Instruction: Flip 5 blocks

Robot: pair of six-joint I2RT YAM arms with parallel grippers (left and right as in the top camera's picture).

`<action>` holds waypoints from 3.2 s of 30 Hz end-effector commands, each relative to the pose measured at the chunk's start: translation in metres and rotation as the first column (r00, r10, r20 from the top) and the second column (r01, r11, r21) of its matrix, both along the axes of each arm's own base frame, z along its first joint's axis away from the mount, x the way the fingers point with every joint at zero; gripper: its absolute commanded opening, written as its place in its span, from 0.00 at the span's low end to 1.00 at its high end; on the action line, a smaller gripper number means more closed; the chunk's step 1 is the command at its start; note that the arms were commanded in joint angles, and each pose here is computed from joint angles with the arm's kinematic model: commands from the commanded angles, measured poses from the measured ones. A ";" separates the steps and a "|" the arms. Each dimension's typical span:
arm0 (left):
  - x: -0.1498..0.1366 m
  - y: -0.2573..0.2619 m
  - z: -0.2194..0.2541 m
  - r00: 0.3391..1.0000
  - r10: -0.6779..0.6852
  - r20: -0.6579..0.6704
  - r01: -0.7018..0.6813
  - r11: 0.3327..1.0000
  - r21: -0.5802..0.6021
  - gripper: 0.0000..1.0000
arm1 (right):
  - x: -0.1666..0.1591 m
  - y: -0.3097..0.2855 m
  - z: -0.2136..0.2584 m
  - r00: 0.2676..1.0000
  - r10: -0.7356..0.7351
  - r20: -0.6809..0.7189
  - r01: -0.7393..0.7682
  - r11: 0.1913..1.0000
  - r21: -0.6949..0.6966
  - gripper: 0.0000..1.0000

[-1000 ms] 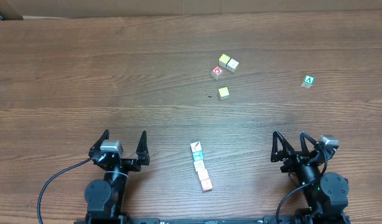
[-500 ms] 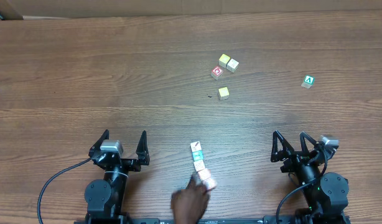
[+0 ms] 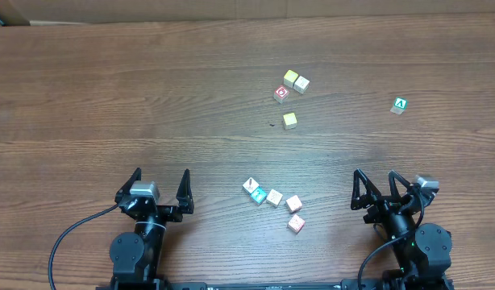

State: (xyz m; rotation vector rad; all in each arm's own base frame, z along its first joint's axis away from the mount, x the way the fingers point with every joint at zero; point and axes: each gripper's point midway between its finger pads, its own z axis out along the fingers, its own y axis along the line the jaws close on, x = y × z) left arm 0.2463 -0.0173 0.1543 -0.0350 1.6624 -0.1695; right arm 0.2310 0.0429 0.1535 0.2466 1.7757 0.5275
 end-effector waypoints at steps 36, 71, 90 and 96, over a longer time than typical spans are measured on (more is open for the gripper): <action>0.000 0.004 0.001 1.000 0.017 0.010 -0.017 1.000 0.016 1.00 | 0.000 0.001 0.000 1.000 0.005 0.012 -0.005 1.000 -0.014 1.00; 0.000 0.004 0.001 1.000 0.017 0.010 -0.017 1.000 0.016 1.00 | 0.003 -0.017 0.000 0.995 -0.096 0.015 0.096 0.995 -0.033 1.00; 0.000 0.004 0.001 1.000 0.017 0.010 -0.017 1.000 0.016 1.00 | 0.012 -0.025 0.076 0.993 -0.097 -0.072 0.075 0.961 -0.267 1.00; 0.000 0.004 0.001 1.000 0.017 0.010 -0.017 1.000 0.016 1.00 | 0.031 -0.004 0.042 0.853 -0.004 -0.522 -0.123 0.970 -0.210 1.00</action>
